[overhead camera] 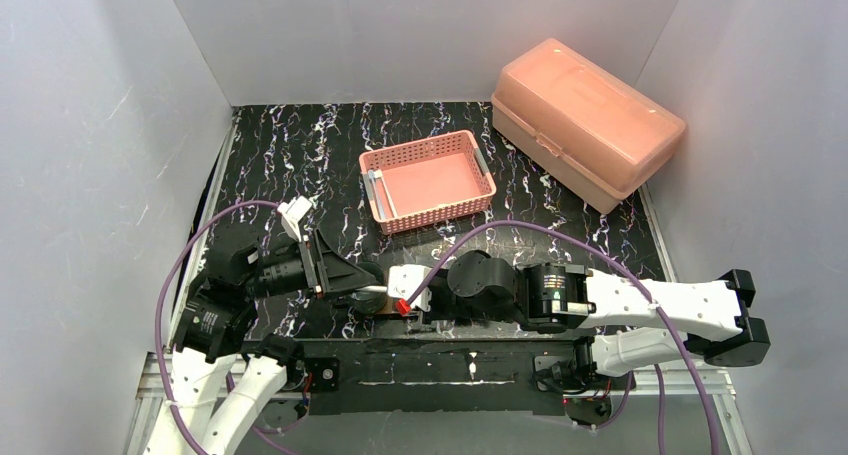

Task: Prepare toiletry sets of a toothbrush and toothpaste on the tray

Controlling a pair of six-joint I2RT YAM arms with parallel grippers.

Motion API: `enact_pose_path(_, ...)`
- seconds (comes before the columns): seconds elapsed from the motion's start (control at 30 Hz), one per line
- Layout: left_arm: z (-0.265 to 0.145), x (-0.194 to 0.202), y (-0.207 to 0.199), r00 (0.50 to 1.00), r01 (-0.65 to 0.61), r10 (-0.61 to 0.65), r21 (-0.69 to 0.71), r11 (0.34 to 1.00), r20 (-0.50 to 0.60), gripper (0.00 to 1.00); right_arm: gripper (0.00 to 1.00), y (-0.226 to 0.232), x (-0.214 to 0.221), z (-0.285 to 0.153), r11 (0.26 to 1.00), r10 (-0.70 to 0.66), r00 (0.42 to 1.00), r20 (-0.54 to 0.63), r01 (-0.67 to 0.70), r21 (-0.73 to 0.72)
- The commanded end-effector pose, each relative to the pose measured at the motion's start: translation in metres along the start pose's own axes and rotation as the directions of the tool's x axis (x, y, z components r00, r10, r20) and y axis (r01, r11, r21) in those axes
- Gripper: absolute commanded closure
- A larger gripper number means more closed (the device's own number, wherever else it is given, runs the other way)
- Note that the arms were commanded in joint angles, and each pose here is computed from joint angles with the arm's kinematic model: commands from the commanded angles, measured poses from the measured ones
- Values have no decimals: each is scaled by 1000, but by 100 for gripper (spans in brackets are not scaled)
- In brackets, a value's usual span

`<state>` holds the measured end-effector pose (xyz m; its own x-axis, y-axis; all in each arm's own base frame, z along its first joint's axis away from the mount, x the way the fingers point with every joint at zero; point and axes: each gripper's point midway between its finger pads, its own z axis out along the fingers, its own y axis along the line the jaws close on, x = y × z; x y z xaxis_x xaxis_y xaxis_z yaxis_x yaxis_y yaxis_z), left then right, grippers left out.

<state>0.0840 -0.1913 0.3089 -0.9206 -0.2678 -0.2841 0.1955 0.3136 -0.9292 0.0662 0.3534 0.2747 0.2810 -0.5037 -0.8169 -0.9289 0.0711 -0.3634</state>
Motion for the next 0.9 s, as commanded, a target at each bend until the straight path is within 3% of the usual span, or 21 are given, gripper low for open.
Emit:
enact_pose_path(0.0,-3,10,0,998,-32,33,20,999,-47,50,99,-14,-30,-6,999,9,996,89,-14,51)
enact_pose_path(0.47,-4,13,10,997,-69,68,-17,997,-47,47,99,-13,-31,-5,998,17,996,92,-22,60)
enact_pose_path(0.87,-3,13,15,995,-79,77,-35,996,-56,63,99,-8,-29,-2,999,20,996,90,-24,42)
